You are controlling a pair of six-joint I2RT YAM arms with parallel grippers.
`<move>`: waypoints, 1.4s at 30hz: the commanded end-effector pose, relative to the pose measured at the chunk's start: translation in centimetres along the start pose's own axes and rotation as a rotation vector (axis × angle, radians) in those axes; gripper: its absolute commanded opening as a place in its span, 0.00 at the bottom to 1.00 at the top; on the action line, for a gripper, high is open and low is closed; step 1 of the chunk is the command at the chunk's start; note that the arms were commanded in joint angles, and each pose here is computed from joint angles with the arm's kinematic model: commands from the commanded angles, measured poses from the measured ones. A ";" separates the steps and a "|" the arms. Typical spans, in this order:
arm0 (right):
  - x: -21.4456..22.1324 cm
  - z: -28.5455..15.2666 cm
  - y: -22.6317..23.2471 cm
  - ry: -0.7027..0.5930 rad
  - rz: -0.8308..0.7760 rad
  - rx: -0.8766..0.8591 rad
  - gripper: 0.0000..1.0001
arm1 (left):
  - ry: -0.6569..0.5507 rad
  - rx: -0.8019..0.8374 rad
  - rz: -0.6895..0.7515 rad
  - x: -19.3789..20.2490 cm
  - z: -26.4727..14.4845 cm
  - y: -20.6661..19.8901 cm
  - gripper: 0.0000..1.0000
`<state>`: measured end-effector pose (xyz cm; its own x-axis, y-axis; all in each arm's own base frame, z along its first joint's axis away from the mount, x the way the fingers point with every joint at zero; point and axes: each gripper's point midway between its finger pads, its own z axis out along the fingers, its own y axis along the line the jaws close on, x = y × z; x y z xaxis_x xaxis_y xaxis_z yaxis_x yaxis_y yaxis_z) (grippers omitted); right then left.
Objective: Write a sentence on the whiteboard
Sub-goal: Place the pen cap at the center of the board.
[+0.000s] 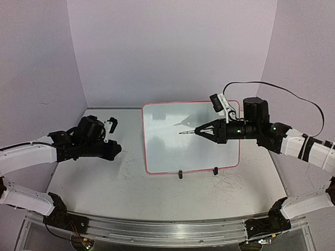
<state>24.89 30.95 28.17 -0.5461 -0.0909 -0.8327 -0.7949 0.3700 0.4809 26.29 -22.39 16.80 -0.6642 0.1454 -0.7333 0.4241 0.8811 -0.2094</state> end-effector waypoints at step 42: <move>-9.7 -10.2 -3.5 -0.548 -0.223 0.687 0.00 | 0.124 -0.503 -0.186 8.9 9.9 9.3 0.27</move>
<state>29.73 23.40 35.93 -0.1123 0.1370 -0.9842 -0.5430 0.8210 0.1762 30.36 -17.82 1.00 -0.7971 0.0169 -0.6037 -0.0127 0.9989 0.0448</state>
